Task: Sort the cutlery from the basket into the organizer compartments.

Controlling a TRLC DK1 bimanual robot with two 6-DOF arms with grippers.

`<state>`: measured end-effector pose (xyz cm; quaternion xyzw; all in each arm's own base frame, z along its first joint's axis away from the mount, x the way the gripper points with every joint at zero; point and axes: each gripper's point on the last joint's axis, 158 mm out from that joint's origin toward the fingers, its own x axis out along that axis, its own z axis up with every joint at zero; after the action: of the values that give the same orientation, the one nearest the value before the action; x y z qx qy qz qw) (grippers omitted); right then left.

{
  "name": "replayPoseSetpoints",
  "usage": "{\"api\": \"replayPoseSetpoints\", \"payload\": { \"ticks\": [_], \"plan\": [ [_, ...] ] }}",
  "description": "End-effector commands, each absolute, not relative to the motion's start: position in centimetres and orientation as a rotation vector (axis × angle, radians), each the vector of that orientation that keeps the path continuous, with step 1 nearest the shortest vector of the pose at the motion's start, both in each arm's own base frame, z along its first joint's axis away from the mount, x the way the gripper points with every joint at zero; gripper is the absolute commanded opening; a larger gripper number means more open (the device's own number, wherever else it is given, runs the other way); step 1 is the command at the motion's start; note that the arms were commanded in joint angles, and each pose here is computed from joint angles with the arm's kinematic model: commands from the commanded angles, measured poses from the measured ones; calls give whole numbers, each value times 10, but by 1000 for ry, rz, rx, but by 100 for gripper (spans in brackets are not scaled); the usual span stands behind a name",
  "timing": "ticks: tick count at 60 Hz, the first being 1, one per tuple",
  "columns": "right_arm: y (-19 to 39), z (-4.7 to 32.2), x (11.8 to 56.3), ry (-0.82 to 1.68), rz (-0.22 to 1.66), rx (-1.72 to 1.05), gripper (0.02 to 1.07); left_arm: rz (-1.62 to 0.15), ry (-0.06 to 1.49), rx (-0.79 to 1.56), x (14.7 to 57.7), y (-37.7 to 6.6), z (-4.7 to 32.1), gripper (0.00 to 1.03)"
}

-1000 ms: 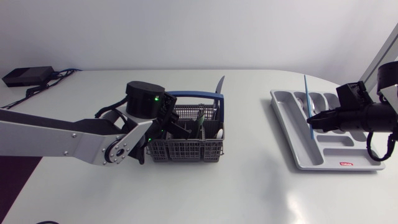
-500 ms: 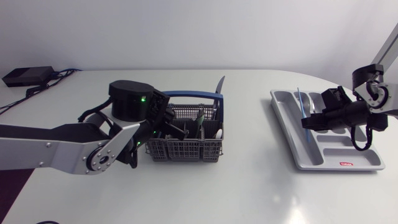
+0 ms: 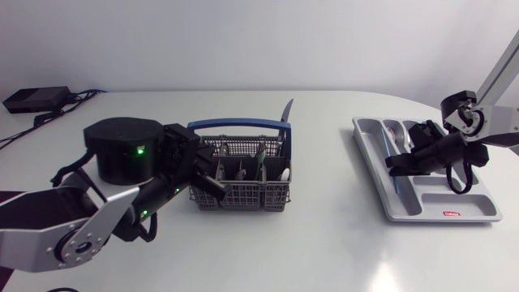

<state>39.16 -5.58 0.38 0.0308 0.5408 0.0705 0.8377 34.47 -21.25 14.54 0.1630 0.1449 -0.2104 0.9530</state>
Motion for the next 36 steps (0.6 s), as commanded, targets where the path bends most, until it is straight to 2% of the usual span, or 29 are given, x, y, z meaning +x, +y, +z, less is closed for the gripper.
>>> {"api": "replayPoseSetpoints", "payload": {
  "ticks": [1,15,22,25,27,36],
  "plan": [
    [-52,0,387,1176,144,89,10,-451,251,333,333,-212,155,5],
    [-53,-13,378,1233,134,91,11,-497,155,296,311,-218,188,5],
    [-55,-17,376,1244,125,95,19,-511,114,281,304,-217,204,5],
    [-55,-17,376,1245,121,95,28,-510,103,275,301,-215,210,5],
    [-54,-15,376,1241,121,94,44,-511,92,270,299,-214,214,5],
    [-51,-9,374,1214,107,41,82,-510,36,237,289,-205,242,5]
  ]
}}
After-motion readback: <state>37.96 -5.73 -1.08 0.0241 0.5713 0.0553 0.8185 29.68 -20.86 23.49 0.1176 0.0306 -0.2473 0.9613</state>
